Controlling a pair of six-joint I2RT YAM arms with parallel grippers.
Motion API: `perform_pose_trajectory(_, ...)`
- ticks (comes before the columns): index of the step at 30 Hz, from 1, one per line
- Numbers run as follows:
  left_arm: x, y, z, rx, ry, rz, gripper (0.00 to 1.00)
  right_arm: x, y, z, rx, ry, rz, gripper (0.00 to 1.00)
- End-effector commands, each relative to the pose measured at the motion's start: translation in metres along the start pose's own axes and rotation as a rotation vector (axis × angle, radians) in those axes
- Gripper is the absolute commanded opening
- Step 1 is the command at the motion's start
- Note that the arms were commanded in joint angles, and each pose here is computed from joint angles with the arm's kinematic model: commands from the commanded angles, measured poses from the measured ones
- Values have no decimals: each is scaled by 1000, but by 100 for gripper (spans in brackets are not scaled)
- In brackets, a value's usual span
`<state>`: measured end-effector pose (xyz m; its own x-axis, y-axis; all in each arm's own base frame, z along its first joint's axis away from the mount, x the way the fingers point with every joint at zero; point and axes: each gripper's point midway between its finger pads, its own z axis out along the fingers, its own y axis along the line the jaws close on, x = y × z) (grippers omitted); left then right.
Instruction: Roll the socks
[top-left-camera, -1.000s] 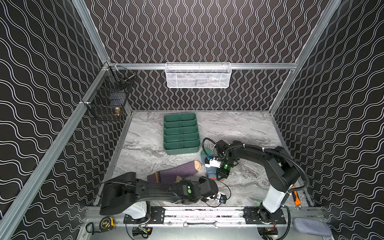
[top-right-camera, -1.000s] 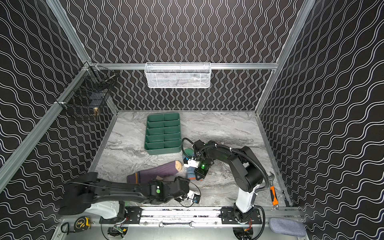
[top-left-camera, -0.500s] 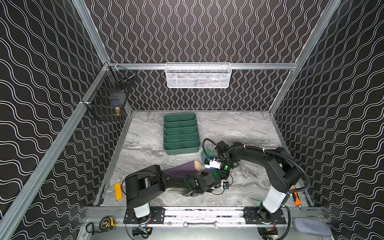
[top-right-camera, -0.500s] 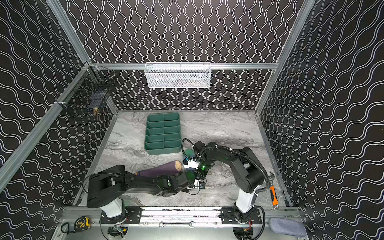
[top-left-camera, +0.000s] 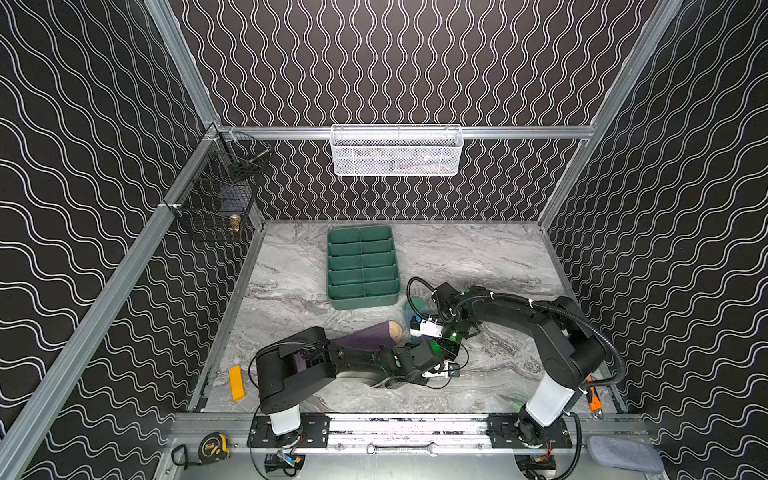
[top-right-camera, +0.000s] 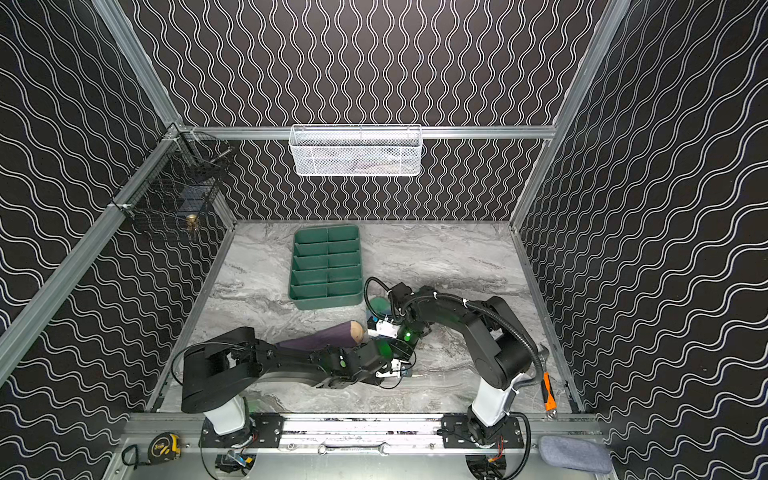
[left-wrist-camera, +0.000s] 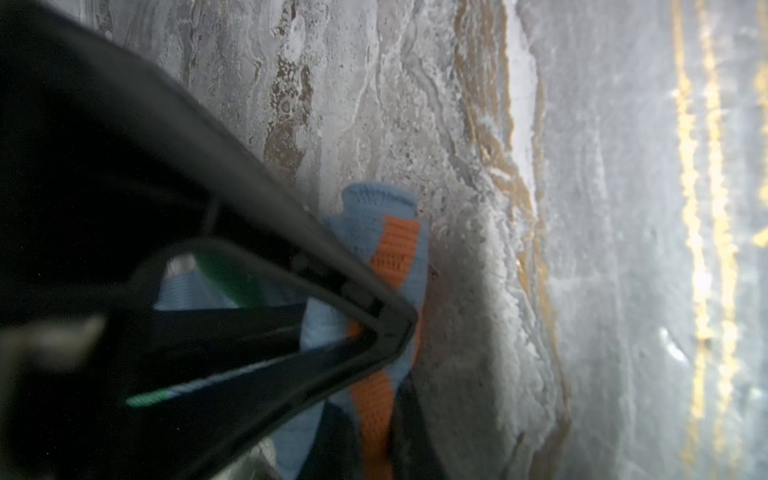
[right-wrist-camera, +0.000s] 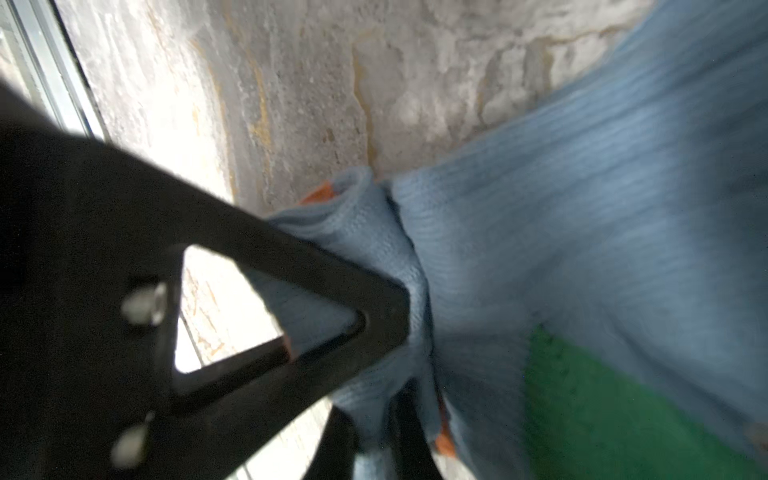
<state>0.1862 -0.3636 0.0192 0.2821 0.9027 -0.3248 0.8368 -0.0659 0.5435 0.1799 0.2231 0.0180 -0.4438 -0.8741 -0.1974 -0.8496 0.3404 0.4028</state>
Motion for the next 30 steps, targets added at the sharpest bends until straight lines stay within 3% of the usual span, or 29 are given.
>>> perform_pose_trajectory(1,13,-23,2,102,27,-78,0,7,-22,0,136,19,-7,7)
perform_pose_trajectory(7,2,-30,-3,142,-31,-54,0,7,-25,-14,231,-40,-20,27)
perform_pose_trajectory(10,-4,-37,-4,151,-44,12,0,4,-29,-31,328,-114,-40,39)
perform_pose_trajectory(12,-7,-44,-3,150,-42,104,0,-1,-32,-49,415,-196,-58,52)
perform_pose_trajectory(14,-10,-47,-3,150,-35,173,0,-4,-41,-72,527,-288,-48,58)
perform_pose_trajectory(18,-25,-51,-7,159,-62,261,0,-12,-64,-149,828,-552,58,75)
perform_pose_trajectory(21,-29,-51,-7,158,-68,296,0,-12,-77,-208,986,-723,158,77)
perform_pose_trajectory(24,-15,-48,-5,176,-38,273,0,-9,-79,-244,1068,-796,210,75)
perform_pose_trajectory(30,19,-45,-13,452,66,-9,0,-9,-62,-296,1166,-942,230,74)
